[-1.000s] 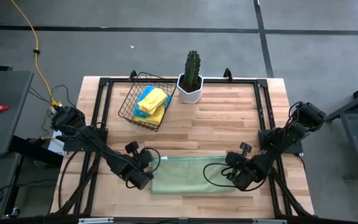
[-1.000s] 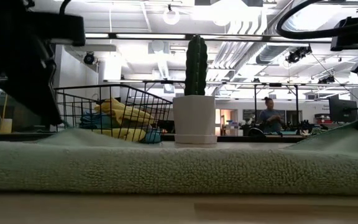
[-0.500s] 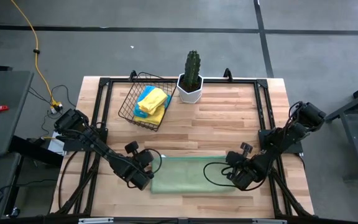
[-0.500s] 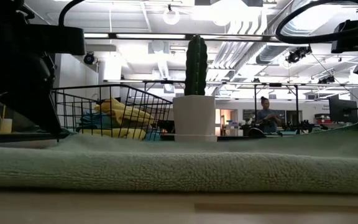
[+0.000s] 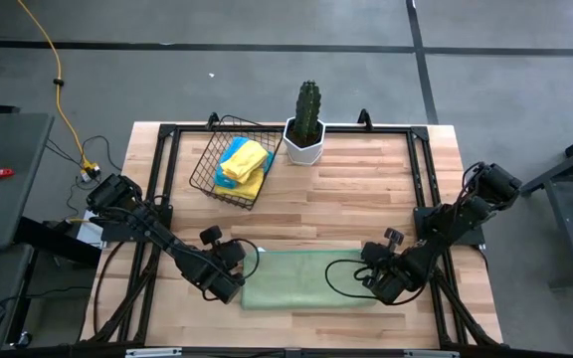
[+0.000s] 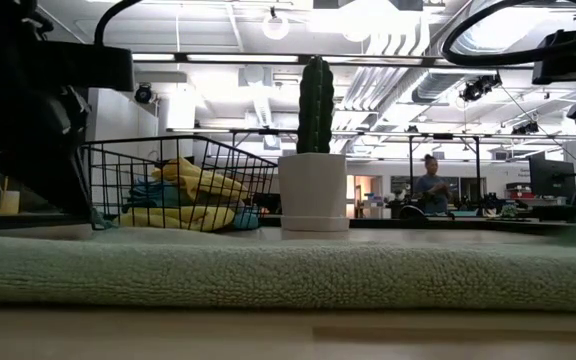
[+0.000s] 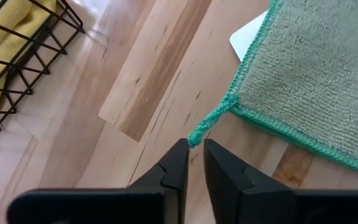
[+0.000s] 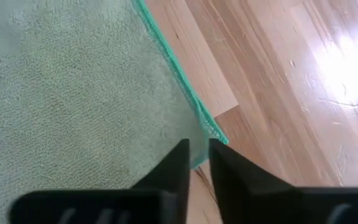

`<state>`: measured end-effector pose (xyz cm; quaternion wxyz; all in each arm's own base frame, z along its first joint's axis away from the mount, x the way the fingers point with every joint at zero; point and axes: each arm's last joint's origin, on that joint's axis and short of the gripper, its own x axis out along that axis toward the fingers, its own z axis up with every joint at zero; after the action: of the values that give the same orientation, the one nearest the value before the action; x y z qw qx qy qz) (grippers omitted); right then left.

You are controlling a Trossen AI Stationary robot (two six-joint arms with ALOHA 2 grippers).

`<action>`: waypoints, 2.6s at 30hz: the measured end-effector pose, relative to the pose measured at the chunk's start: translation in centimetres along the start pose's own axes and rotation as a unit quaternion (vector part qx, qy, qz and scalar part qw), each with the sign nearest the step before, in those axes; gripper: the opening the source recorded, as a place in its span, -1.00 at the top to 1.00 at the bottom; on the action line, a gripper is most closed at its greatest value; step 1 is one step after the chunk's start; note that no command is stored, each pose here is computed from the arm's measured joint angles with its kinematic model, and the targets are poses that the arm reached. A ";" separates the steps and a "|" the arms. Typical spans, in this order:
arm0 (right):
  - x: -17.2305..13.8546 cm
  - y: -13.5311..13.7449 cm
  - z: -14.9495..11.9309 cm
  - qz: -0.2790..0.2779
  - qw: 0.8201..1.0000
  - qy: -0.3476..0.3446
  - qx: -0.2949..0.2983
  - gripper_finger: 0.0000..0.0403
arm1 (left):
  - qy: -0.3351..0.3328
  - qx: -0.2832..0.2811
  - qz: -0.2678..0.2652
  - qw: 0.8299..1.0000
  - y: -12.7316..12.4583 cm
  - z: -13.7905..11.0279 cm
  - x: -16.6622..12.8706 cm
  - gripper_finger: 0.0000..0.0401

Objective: Fold microfiber towels
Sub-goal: Fold the green microfiber towel on the table

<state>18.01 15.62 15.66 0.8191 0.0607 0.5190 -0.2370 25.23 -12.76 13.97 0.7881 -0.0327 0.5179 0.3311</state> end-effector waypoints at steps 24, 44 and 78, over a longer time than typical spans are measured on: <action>-4.3 2.0 0.0 0.055 0.996 -0.061 -0.038 0.10 | -0.099 0.202 -0.280 0.933 -5.7 0.6 -8.1 0.22; -4.2 2.0 0.1 0.054 0.995 -0.073 -0.047 0.10 | -0.056 0.237 -0.244 0.939 -8.1 -0.4 -3.4 0.22; -4.0 3.0 1.2 0.108 0.989 -0.071 -0.068 0.10 | -0.043 0.268 -0.287 0.919 -8.7 -0.3 -3.0 0.22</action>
<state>18.97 19.12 19.27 0.8766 0.0438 0.4651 -0.1153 29.13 -21.10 13.81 0.8503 0.0470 0.5209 -0.0591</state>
